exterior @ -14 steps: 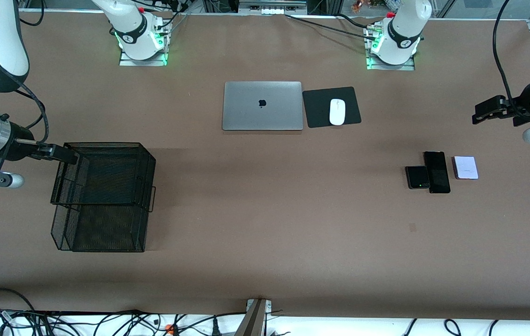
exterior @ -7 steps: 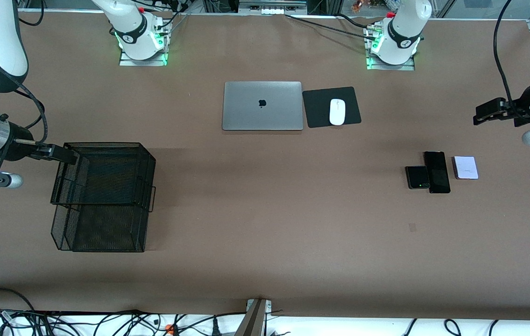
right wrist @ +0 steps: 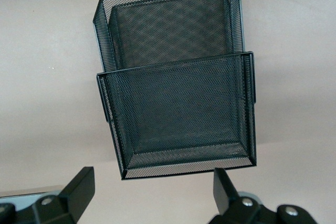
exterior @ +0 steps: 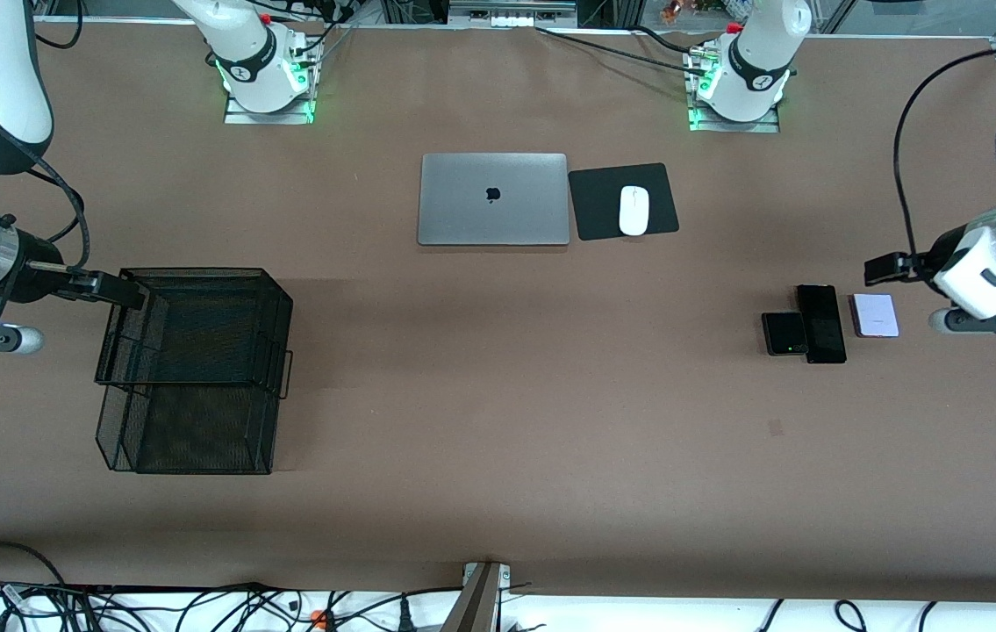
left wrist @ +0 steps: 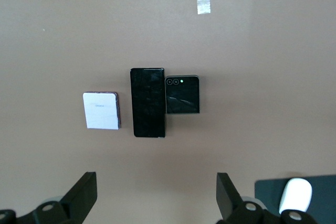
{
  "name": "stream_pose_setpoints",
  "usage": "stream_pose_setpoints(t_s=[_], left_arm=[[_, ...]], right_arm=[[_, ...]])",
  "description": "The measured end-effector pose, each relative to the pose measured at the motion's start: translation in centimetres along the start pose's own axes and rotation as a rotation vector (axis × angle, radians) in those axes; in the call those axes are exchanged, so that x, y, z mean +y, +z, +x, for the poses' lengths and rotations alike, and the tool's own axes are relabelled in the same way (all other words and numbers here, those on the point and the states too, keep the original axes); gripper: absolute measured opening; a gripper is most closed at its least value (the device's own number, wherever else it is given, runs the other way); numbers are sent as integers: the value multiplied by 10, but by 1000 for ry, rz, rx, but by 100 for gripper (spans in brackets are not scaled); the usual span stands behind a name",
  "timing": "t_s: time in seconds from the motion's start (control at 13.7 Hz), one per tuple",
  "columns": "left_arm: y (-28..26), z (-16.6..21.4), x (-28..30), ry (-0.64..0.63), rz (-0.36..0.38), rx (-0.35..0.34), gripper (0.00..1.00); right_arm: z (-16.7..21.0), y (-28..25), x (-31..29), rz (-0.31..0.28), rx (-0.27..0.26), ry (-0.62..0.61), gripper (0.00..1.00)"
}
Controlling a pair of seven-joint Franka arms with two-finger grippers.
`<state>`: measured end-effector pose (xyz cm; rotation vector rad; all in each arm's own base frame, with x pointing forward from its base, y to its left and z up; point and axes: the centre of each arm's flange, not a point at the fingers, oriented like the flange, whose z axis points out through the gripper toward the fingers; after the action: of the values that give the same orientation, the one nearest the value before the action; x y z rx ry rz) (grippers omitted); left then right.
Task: Place phones with both arms
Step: 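Move the left gripper over the black flip phone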
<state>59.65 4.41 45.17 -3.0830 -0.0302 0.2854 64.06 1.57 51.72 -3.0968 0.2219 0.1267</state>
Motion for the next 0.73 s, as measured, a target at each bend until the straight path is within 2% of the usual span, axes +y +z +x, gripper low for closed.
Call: stream_pose_setpoints(t_s=[0.58,0.73], left_arm=[[106,10,2,6,-5,63,100],[137,17,5,11,-8,58,100]], right_arm=[[0,1,0,0,-4,0,100],[0,1,0,0,-4,0,100]])
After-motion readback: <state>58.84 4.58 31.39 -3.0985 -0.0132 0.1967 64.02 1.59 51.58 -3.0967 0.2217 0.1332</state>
